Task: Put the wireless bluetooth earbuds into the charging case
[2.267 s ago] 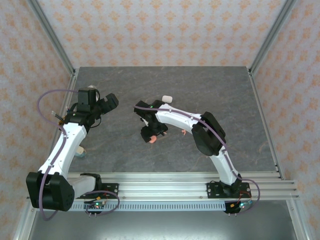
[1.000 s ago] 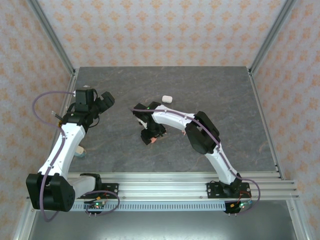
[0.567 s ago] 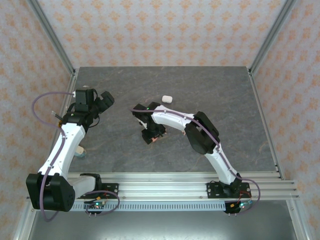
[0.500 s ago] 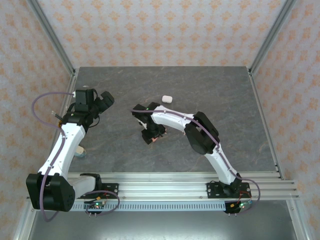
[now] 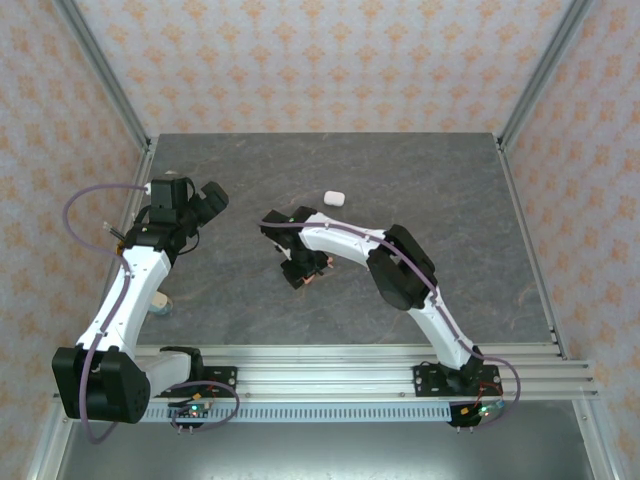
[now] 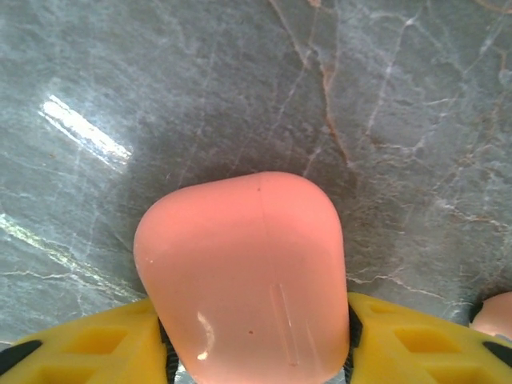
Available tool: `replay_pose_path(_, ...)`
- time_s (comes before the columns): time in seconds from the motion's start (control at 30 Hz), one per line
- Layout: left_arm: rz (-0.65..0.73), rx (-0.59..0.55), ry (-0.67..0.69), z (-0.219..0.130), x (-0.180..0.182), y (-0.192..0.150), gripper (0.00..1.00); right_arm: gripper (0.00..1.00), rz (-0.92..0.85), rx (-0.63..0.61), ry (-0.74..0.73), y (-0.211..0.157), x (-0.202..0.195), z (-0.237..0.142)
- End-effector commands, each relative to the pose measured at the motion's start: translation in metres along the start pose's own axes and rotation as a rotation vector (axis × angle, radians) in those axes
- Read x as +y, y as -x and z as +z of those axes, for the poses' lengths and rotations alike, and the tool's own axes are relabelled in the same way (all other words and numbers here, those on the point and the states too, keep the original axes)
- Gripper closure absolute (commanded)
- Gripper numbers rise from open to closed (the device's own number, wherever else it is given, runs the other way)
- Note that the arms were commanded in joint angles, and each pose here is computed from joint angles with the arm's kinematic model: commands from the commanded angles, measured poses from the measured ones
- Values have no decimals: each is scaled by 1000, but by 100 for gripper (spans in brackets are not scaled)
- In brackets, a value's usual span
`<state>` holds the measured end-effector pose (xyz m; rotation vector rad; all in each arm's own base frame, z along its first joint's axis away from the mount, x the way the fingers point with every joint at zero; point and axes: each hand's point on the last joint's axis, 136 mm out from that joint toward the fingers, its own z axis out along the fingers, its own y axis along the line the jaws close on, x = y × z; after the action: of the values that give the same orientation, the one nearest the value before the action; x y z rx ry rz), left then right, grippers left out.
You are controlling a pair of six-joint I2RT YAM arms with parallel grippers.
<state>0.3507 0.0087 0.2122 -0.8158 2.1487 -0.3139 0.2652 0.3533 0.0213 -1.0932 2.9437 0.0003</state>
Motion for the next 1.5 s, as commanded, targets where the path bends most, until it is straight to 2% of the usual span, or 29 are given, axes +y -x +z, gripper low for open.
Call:
replay_pose_path(0.0,-19,-20,-7,-1,0,4,0,53,-7,-16,-26,8,-1,6)
replay_pose_path(0.2,-2,2,-7,2,0,0,0,61,-12,-47,-32,9,-5,-3)
replay_pose_path(0.63,63,136,-40,15,-1,-28,0,64,-56,-230,34,16,-18,-53)
replay_pose_path(0.7,75,180,-78,18,-7,-36,0,67,-61,-257,48,17,-23,-60)
replay_pose_path(0.9,65,356,-232,27,-33,-66,0,68,-68,-376,170,18,-31,-92)
replay_pose_path(1.1,81,544,-424,28,-68,-93,0,68,-86,-438,192,16,-37,-114)
replay_pose_path(1.3,207,744,-554,12,-106,-130,0,68,-105,-484,194,11,-38,-132)
replay_pose_path(1.47,281,854,-598,7,-124,-153,0,68,-109,-510,203,8,-37,-138)
